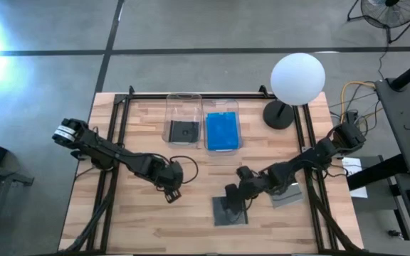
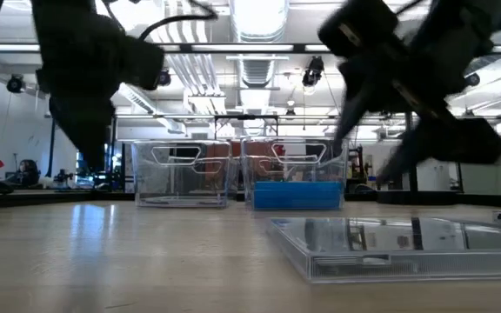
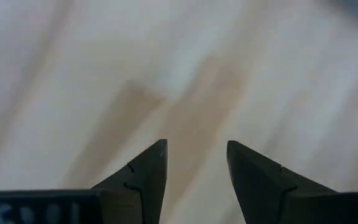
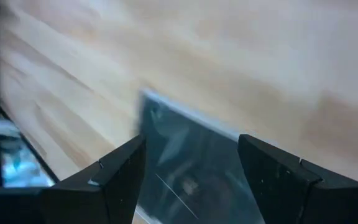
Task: Pick & place jewel cases by type
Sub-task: Put the left black CD case into the left transparent bin
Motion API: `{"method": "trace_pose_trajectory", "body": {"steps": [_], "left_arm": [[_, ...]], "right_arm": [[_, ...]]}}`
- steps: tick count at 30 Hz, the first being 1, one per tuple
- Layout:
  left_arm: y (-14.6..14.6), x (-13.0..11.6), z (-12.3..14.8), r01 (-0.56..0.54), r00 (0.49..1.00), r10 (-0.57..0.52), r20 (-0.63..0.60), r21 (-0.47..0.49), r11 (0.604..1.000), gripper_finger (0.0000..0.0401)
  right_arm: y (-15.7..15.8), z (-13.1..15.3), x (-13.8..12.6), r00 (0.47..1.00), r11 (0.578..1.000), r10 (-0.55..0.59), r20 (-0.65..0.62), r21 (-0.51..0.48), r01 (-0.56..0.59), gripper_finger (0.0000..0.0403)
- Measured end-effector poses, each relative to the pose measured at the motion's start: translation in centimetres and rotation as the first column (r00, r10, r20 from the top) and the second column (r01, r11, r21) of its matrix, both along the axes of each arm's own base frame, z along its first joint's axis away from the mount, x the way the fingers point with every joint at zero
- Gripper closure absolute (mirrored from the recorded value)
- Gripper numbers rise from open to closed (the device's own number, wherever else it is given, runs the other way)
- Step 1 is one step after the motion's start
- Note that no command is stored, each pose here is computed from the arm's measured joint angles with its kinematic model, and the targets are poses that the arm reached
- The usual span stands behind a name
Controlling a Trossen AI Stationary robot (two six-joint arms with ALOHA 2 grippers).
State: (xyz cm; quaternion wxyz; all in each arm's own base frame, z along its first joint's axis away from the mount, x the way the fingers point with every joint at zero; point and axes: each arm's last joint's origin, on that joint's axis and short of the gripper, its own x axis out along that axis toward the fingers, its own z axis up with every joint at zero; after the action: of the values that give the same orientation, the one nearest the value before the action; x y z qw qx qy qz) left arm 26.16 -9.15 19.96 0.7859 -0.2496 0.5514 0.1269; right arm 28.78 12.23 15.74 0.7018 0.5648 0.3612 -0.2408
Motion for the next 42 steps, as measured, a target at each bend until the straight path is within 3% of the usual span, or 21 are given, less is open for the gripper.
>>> {"method": "trace_pose_trajectory", "body": {"steps": [4, 9, 11, 20, 26, 30, 36, 42], "left_arm": [[-0.7, 1.4, 0.6, -0.022, 0.99, 0.04, 0.137, -0.132, 0.991, 0.0252], [-1.5, 3.1, 0.1, -0.007, 0.974, 0.064, 0.218, -0.253, 0.968, 0.0252], [-1.8, 3.7, -0.8, 0.015, 0.978, 0.045, 0.205, -0.283, 0.959, 0.0252], [-2.9, 5.8, -3.6, 0.081, 0.984, -0.012, 0.175, -0.39, 0.917, 0.0252], [-3.6, 7.3, -4.6, 0.119, 0.985, -0.052, 0.165, -0.43, 0.895, 0.0252], [-4.0, 8.3, -5.1, 0.135, 0.984, -0.07, 0.161, -0.44, 0.888, 0.0252], [-4.3, 8.6, -5.2, 0.155, 0.982, -0.089, 0.168, -0.435, 0.887, 0.0252], [-4.2, 8.4, -5.4, 0.161, 0.981, -0.101, 0.163, -0.42, 0.893, 0.0252]], "right_arm": [[-0.1, 2.1, -0.2, 1.0, 0.998, 0.0, -0.015, -0.061, 0.0, 0.0154], [1.0, 1.3, -2.4, 0.946, 0.994, 0.103, -0.309, 0.066, -0.086, 0.0154], [2.1, 0.5, -3.0, 0.935, 0.989, 0.133, -0.33, 0.111, -0.101, 0.0154], [4.9, -2.1, -3.6, 0.971, 0.964, 0.131, -0.201, 0.253, -0.077, 0.0154], [5.5, -4.3, -2.6, 0.975, 0.963, 0.124, -0.184, 0.258, -0.074, 0.0154], [6.0, -4.8, -1.7, 0.988, 0.957, 0.123, -0.092, 0.275, -0.093, 0.0154], [6.2, -4.4, -0.8, 0.996, 0.972, 0.055, 0.069, 0.225, -0.07, 0.0154], [5.9, -5.3, -0.4, 0.992, 0.968, -0.108, 0.061, 0.236, 0.091, 0.0154]]}}
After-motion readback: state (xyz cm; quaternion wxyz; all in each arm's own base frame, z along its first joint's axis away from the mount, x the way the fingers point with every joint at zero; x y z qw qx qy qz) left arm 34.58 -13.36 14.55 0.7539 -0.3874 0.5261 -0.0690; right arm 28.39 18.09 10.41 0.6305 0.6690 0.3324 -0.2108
